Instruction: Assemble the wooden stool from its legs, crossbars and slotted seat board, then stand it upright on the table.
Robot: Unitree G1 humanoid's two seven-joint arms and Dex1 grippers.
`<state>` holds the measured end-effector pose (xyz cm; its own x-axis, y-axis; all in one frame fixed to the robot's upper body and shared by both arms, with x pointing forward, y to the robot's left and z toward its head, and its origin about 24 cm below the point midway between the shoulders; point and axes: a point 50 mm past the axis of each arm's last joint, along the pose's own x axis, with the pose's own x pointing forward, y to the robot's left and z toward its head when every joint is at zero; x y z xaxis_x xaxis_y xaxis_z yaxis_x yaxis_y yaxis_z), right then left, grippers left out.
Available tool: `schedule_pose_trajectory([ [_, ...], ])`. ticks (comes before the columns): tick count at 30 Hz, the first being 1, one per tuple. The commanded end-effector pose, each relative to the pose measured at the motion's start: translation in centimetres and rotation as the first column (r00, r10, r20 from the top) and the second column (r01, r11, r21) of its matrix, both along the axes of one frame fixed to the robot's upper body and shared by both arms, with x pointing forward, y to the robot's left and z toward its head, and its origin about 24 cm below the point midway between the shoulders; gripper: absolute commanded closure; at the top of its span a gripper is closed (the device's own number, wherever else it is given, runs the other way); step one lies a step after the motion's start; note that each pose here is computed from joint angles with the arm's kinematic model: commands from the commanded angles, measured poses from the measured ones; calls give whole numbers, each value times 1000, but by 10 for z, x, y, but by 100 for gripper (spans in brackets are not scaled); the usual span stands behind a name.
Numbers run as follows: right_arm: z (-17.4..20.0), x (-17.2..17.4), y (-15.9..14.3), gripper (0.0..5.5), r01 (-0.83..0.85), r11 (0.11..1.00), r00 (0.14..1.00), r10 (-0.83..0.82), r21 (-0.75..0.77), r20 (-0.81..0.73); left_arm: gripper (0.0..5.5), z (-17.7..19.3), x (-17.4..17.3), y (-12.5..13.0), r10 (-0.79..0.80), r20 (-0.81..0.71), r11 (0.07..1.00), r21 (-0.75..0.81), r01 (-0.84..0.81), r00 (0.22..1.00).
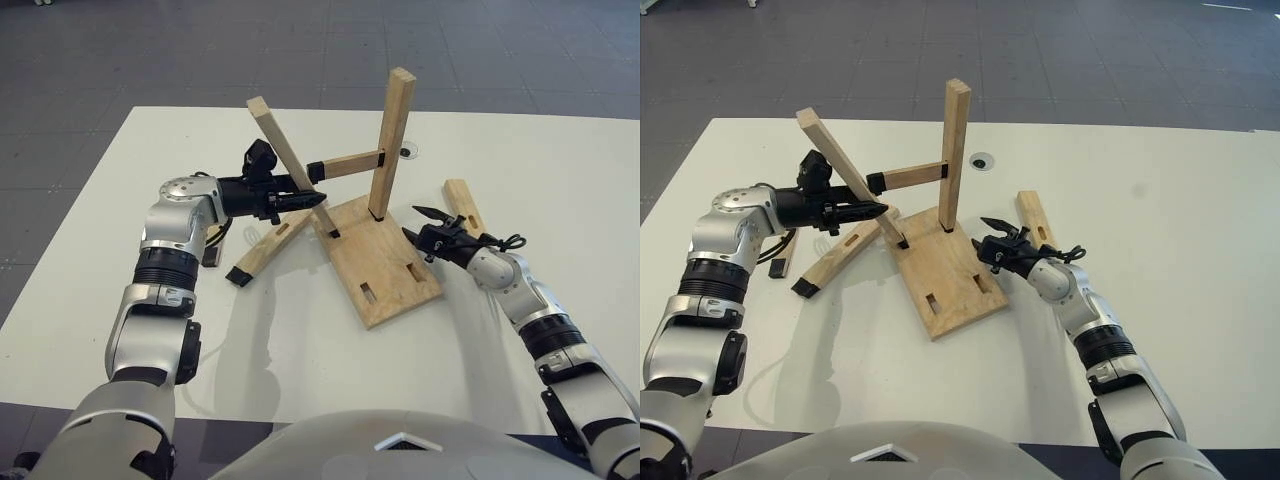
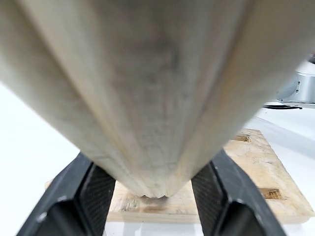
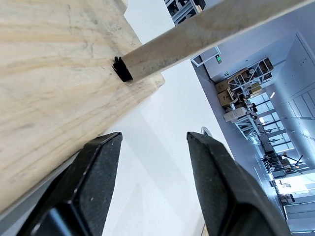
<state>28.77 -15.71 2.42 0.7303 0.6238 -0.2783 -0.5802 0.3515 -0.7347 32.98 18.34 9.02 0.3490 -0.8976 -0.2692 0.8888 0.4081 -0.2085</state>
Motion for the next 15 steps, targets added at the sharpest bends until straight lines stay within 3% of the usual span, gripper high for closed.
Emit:
schedule_pose_trajectory([
  [1, 0, -2, 1, 306, -11, 1000, 1000, 11, -8, -4, 345, -36, -13, -2, -6, -72, 979, 202, 20, 997],
  [8, 12, 1, 3, 306, 17, 998, 1000, -18, 61, 15, 345, -36, -10, 1, 4, -36, 966, 259, 5, 999],
  [15, 87, 13, -25, 306, 202, 914, 973, -229, 352, 35, 345, -40, -7, 4, 6, -21, 957, 291, 0, 1000],
])
